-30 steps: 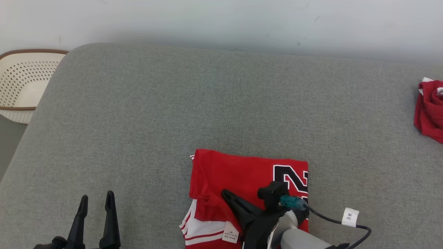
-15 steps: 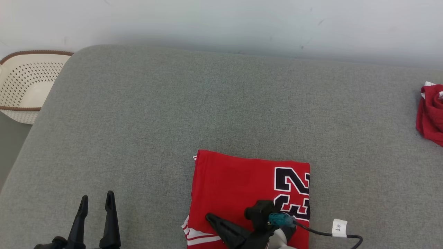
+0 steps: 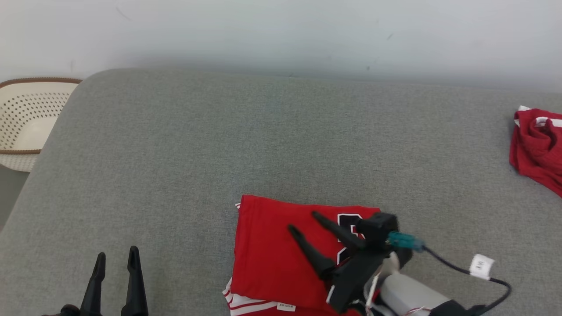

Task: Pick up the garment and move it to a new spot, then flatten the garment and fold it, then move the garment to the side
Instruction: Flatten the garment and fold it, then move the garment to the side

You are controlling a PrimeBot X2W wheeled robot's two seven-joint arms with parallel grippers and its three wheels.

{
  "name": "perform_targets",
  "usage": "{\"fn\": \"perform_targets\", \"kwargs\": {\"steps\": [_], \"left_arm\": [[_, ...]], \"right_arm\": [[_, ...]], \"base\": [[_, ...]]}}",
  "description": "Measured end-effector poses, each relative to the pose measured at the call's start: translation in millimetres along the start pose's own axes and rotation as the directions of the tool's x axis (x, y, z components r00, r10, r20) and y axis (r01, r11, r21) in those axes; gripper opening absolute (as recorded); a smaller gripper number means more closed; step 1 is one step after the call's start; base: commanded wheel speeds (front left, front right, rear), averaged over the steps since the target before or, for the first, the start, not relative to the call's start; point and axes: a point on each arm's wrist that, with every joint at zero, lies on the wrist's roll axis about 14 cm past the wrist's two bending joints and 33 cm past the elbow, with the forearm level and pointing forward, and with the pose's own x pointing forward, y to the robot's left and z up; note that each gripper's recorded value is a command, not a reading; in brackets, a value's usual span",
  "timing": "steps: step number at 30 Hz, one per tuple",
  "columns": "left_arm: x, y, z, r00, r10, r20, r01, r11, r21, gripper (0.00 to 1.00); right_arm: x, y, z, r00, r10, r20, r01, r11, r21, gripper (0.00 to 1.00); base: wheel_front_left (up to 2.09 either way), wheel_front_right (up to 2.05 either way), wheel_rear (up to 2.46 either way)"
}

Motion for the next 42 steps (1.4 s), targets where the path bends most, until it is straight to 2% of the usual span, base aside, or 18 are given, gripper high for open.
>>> {"fn": "perform_targets", "kwargs": {"steps": [4,9,16,29,42], "left_arm": [[1,-4,0,1.0,-0.011,0.002,0.011,1.0,-0.002,1.0],[2,-8,1,1.0,-0.025,0.007,0.025,1.0,-0.002,1.0],[1,-14,2,0.999,-0.044,0.01,0.044,0.999,0.002,1.0],[1,-17,2,0.998,-0.057,0.01,0.057,0.998,0.009,1.0],[2,-14,-2,0.999,-0.043,-0.002,0.043,0.999,0.015,1.0]], "right_arm": [[-16,-33,18,0.993,-0.104,0.058,0.105,0.994,-0.02,1.0],[-41,-68,27,0.968,-0.23,0.098,0.233,0.972,-0.019,1.0],[-76,-99,14,0.927,-0.365,0.082,0.366,0.931,0.006,1.0],[-82,-95,-19,0.921,-0.388,-0.041,0.39,0.917,0.086,1.0],[-70,-77,-51,0.927,-0.329,-0.179,0.355,0.925,0.139,1.0]], "base": [[0.0,0.0,0.0],[0.0,0.0,0.0],[0.0,0.0,0.0],[0.0,0.0,0.0],[0.0,0.0,0.0]]}}
